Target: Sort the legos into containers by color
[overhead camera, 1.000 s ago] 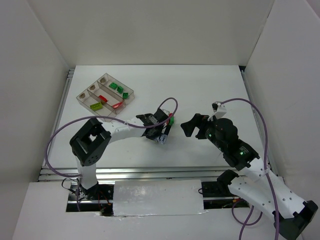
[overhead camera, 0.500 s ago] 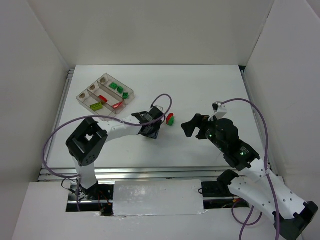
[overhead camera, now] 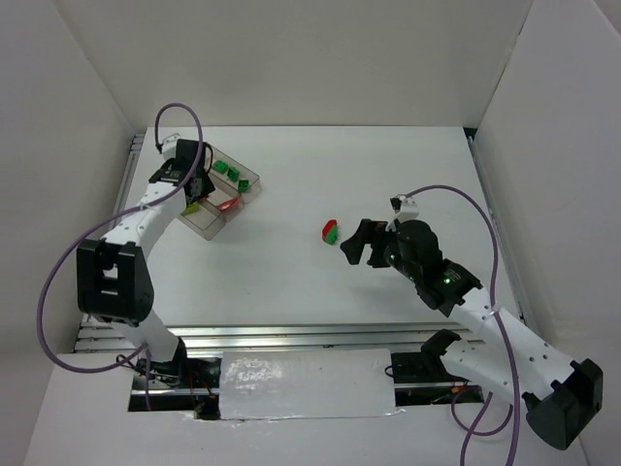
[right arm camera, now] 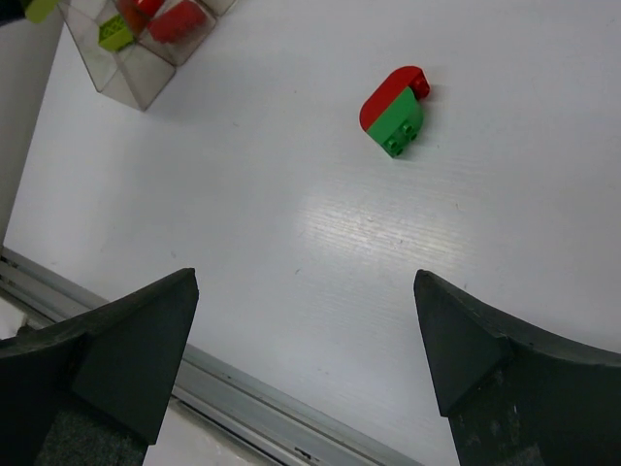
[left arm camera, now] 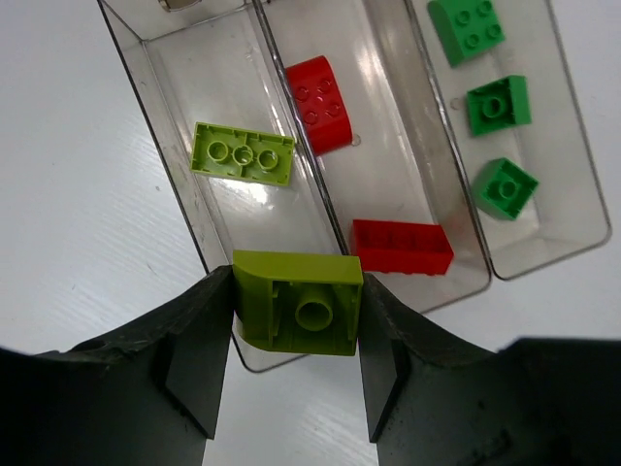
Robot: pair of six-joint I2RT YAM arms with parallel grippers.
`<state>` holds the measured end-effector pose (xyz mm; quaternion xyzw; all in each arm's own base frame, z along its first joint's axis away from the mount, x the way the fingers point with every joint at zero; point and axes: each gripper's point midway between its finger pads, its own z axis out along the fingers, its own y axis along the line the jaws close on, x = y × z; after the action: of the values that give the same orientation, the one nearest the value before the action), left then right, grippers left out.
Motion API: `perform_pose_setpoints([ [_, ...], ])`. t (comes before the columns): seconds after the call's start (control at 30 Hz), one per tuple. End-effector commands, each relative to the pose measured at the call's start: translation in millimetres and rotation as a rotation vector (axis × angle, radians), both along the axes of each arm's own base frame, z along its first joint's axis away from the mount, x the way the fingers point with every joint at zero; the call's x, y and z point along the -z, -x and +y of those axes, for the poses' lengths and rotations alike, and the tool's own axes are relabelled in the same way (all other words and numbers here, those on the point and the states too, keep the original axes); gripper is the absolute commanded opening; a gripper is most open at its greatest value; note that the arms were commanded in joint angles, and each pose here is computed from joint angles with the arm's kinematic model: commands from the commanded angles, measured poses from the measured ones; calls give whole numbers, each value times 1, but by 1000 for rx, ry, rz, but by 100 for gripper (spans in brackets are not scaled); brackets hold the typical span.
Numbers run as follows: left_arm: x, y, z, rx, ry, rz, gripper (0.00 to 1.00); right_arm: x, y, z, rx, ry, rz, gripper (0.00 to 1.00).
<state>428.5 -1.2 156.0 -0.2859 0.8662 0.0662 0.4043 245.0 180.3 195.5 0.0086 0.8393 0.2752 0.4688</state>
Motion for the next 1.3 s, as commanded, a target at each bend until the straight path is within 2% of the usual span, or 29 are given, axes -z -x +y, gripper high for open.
perform_pose_setpoints([
  [0.0,21,-9,9,-25,11,71,37,-7,-5,6,-27,-18,-48,100],
  [0.07,26,-12,16,-40,15,79,46,-7,-5,6,-25,-15,-50,100],
  [0.1,28,-13,18,-41,13,81,56,-7,-6,7,-26,-16,-49,100],
  [0.17,31,-11,25,-70,6,87,67,-7,-6,7,-25,-15,-50,100],
  [0.2,34,-10,26,-79,10,92,77,-7,-7,7,-26,-15,-50,100],
  [0.27,36,-8,29,-87,14,96,83,-7,-8,8,-25,-19,-49,100],
  [0.3,36,-7,28,-84,17,98,95,-6,-8,9,-29,-18,-46,100],
  [0.33,34,-9,26,-77,27,85,99,-4,-11,11,-27,-18,-41,100],
  [0.4,27,-10,21,-48,49,65,99,-1,-18,10,4,-8,-30,100],
  [0.5,6,-8,2,23,112,12,99,17,-37,11,83,45,69,100],
  [0.53,-2,-6,-15,70,123,-9,99,46,-46,5,141,126,153,100],
  [0.57,-10,-5,-29,112,133,-38,100,39,-58,8,188,112,159,100],
  [0.63,-30,9,-74,257,124,-76,100,59,-79,10,265,161,216,100],
  [0.7,-37,26,-109,347,107,-73,99,70,-92,16,291,186,246,100],
  [0.8,-36,54,-136,434,110,-75,99,92,-115,30,310,240,308,100],
  [0.9,-37,80,-149,494,119,-92,100,118,-129,39,335,295,370,99],
  [0.97,-36,94,-148,512,119,-97,99,119,-137,47,333,283,370,99],
  [1.13,-24,114,-150,547,121,-69,100,141,-144,56,347,323,412,94],
  [1.23,-14,124,-155,580,151,-56,100,155,-143,62,342,370,430,82],
  [1.27,-10,129,-154,579,153,-48,99,157,-142,61,347,381,432,69],
])
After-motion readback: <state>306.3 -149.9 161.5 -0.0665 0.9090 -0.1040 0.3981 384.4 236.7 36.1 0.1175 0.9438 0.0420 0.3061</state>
